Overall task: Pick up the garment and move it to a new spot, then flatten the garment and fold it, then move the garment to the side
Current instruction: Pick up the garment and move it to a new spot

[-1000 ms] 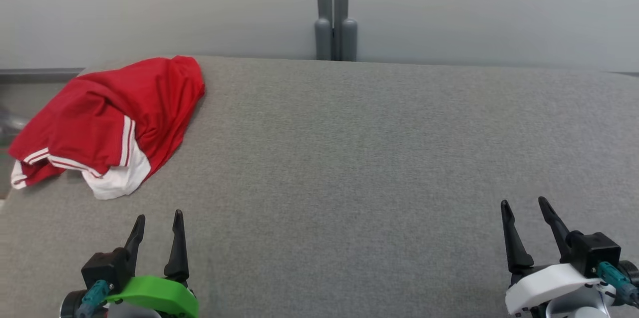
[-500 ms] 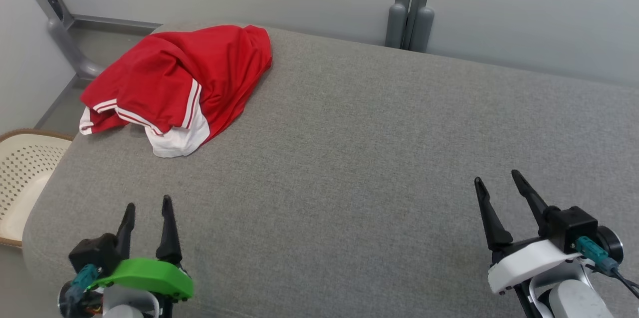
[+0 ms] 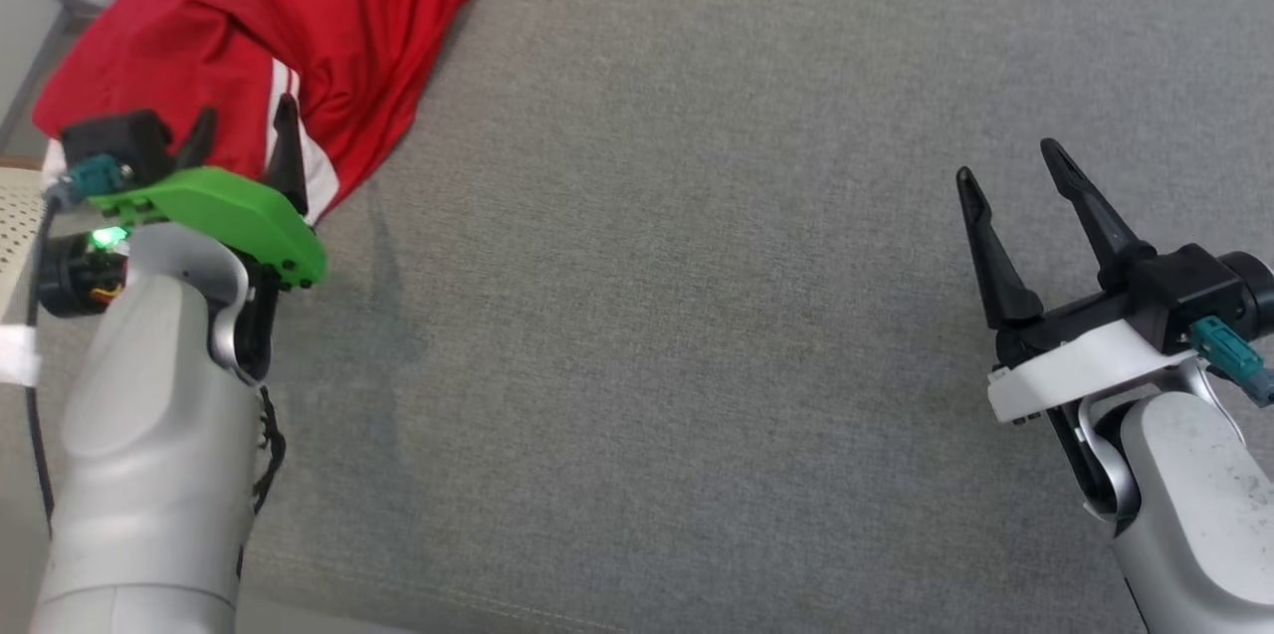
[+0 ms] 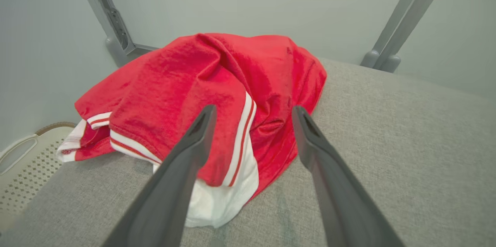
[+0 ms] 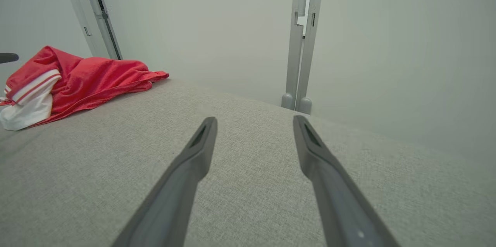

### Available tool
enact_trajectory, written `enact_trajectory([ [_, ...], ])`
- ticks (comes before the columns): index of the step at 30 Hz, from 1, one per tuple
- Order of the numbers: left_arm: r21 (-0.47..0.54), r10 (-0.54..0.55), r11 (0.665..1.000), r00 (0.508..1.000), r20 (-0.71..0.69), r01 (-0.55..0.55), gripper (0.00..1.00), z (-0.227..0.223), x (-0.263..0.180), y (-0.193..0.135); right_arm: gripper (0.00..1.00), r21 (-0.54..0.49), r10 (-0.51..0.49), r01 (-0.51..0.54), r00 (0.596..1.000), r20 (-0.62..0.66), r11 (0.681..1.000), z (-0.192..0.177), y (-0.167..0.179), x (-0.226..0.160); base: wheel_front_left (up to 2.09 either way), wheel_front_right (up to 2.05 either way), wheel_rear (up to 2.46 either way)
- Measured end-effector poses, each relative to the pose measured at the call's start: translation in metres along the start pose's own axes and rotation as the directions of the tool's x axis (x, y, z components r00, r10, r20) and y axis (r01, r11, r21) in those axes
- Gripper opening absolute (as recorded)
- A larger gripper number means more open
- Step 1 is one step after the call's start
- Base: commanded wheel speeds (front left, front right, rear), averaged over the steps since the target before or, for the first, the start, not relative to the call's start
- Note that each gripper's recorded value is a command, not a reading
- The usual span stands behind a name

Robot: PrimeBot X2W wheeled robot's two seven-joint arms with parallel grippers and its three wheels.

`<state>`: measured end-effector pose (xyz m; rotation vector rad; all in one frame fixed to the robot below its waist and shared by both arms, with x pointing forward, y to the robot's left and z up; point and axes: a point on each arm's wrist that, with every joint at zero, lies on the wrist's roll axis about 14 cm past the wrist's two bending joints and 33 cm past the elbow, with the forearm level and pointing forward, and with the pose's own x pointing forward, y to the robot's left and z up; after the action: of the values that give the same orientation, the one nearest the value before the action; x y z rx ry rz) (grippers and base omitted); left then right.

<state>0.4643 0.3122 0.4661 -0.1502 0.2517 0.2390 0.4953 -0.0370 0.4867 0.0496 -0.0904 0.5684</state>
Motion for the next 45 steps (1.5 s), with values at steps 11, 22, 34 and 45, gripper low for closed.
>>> enact_trajectory([
  [11, 0.114, 0.235, 0.971, 0.915, -0.328, -0.208, 0.0, -0.088, 0.068, 0.04, 1.0, 0.06, -0.151, 0.162, 0.975, -0.166, 0.985, -0.078, -0.054, -0.031, 0.0, 0.0, 0.0],
  [22, 0.117, 0.144, 0.987, 0.941, -0.306, -0.112, 0.0, -0.08, 0.086, 0.015, 1.0, 0.054, -0.267, 0.289, 0.93, -0.253, 0.956, -0.089, -0.071, -0.084, 0.0, 0.0, 0.0],
  [34, 0.139, -0.005, 0.99, 0.999, -0.047, 0.011, 0.0, 0.051, 0.055, -0.003, 1.0, 0.09, -0.268, 0.289, 0.943, -0.195, 0.953, -0.049, -0.039, -0.1, 0.0, 0.0, 0.0],
  [45, 0.175, -0.28, 0.954, 0.928, 0.244, 0.242, 0.0, 0.186, -0.029, -0.077, 1.0, 0.086, -0.316, 0.326, 0.942, -0.112, 0.942, -0.008, -0.031, -0.124, 0.0, 0.0, 0.0],
])
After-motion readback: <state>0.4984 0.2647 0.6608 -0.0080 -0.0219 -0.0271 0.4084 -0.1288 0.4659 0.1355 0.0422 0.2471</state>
